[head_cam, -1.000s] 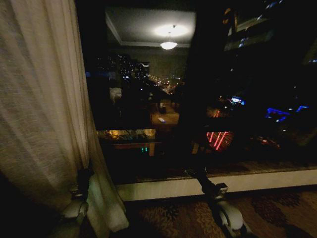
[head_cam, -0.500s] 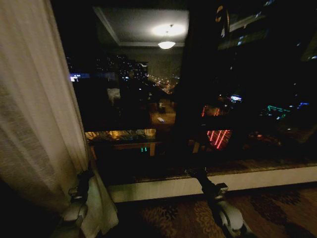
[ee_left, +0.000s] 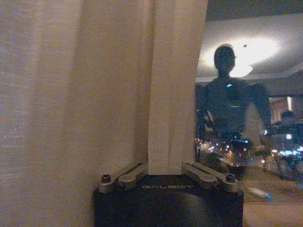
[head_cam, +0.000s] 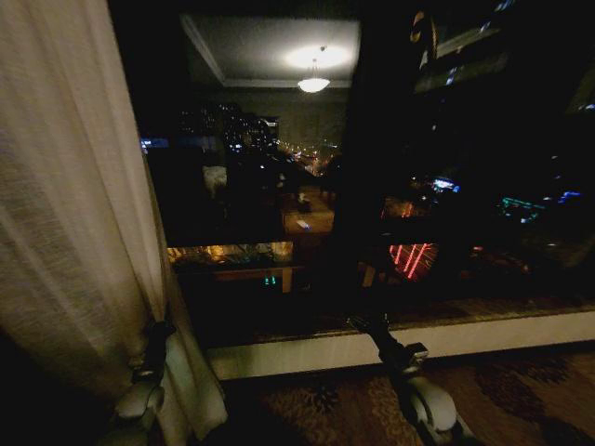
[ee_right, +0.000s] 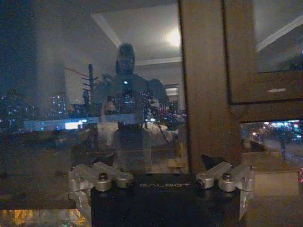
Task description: Open the curtains by pulling them apart, changing their state from closed to fully open.
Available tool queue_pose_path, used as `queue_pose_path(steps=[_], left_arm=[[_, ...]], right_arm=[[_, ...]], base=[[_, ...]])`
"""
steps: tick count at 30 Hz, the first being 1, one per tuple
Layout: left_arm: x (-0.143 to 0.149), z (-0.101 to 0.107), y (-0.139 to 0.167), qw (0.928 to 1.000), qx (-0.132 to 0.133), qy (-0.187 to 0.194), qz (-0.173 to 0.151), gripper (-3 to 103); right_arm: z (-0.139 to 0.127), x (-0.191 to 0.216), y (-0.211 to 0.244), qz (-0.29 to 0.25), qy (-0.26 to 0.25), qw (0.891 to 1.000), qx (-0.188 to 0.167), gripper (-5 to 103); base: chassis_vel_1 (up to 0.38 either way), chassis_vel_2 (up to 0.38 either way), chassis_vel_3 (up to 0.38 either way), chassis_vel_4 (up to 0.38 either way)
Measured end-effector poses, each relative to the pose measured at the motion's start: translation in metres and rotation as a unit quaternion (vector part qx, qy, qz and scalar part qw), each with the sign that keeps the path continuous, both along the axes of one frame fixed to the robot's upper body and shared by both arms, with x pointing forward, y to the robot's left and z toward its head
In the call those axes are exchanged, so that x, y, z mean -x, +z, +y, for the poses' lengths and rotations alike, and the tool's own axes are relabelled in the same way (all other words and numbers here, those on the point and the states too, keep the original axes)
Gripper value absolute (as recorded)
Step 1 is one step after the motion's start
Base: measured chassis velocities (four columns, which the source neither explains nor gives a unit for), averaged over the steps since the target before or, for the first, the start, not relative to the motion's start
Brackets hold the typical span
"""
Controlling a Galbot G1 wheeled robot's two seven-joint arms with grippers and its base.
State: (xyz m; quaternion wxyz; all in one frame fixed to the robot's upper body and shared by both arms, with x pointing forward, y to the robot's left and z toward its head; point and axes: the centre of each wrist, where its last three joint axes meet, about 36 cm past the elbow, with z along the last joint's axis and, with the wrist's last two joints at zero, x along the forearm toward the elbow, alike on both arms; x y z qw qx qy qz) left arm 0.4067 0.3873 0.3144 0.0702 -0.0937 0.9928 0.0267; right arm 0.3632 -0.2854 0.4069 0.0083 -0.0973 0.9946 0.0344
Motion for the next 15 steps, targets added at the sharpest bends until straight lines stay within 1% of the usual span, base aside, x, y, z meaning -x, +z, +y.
queue_pose_path(steps=[7, 10, 15], left_arm=[[-0.0013, 0.0015, -0.0001, 1.0000, -0.001, 0.002, 0.000, 0], [-0.0014, 0.0031, -0.0005, 1.0000, -0.002, 0.003, 0.000, 0], [-0.0025, 0.0063, 0.0002, 1.0000, -0.005, 0.005, 0.003, 0]], right_arm=[[0.0001, 0.0000, 0.0000, 0.000, 0.000, 1.000, 0.000, 100], [0.0002, 0.0000, 0.0000, 0.000, 0.000, 1.000, 0.000, 100], [0.0001, 0.0000, 0.0000, 0.000, 0.000, 1.000, 0.000, 100]], base=[[0.202, 0.196, -0.201, -0.209], [0.086, 0.080, -0.088, -0.072], [0.000, 0.000, 0.000, 0.000]])
